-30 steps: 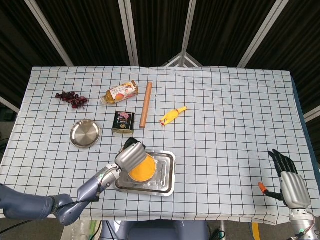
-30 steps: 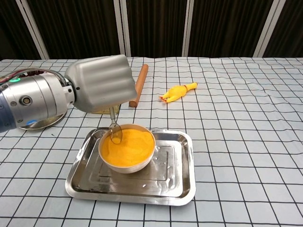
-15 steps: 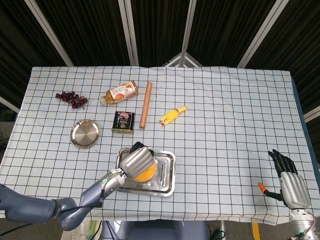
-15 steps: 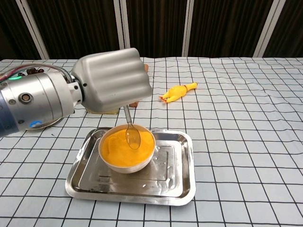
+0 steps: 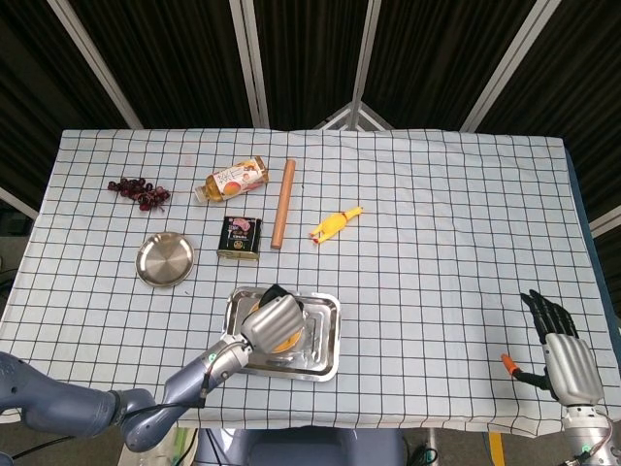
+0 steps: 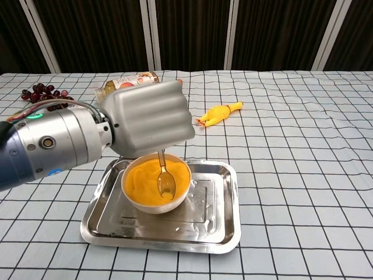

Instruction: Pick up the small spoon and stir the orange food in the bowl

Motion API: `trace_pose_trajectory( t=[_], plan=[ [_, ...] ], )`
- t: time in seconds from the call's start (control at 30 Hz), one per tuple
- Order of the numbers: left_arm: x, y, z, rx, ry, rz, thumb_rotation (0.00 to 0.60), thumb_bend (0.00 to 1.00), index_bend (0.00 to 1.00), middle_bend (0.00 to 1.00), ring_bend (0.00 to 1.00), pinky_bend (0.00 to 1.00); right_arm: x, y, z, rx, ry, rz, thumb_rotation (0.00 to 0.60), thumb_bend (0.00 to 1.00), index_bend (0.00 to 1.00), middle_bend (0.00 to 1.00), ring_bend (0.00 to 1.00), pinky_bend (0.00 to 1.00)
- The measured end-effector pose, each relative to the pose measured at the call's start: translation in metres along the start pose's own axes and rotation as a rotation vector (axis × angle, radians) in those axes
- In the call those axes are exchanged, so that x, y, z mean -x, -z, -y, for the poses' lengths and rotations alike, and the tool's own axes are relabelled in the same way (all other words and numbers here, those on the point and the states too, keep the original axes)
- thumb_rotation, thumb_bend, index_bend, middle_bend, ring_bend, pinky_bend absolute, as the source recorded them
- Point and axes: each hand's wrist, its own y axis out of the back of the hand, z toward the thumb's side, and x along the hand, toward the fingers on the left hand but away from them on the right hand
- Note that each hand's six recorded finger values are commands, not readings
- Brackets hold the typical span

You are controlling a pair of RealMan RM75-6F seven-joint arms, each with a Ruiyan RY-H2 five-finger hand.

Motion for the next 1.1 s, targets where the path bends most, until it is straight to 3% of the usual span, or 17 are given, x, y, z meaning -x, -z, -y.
trace_pose_trajectory(
  t=[0.5, 0.77, 1.1],
  plan=[
    [0.001, 0.021, 0.031, -0.045, 0.088, -0.064, 0.600, 0.75, 0.77, 1.00, 1.00, 1.00, 0.000, 0.000, 0.001, -0.003, -0.002, -0.001, 0.600, 0.32, 0.00, 0.00, 0.00, 0.00],
    [0.003, 0.031, 0.028, -0.005, 0.071, -0.102, 0.600, 0.75, 0.77, 1.00, 1.00, 1.00, 0.000, 0.000, 0.001, -0.003, -0.005, 0.000, 0.600, 0.32, 0.00, 0.00, 0.00, 0.00],
    [0.004, 0.037, 0.033, -0.040, 0.077, -0.108, 0.600, 0.75, 0.77, 1.00, 1.00, 1.00, 0.000, 0.000, 0.001, -0.003, -0.006, 0.001, 0.600, 0.32, 0.00, 0.00, 0.00, 0.00]
  ],
)
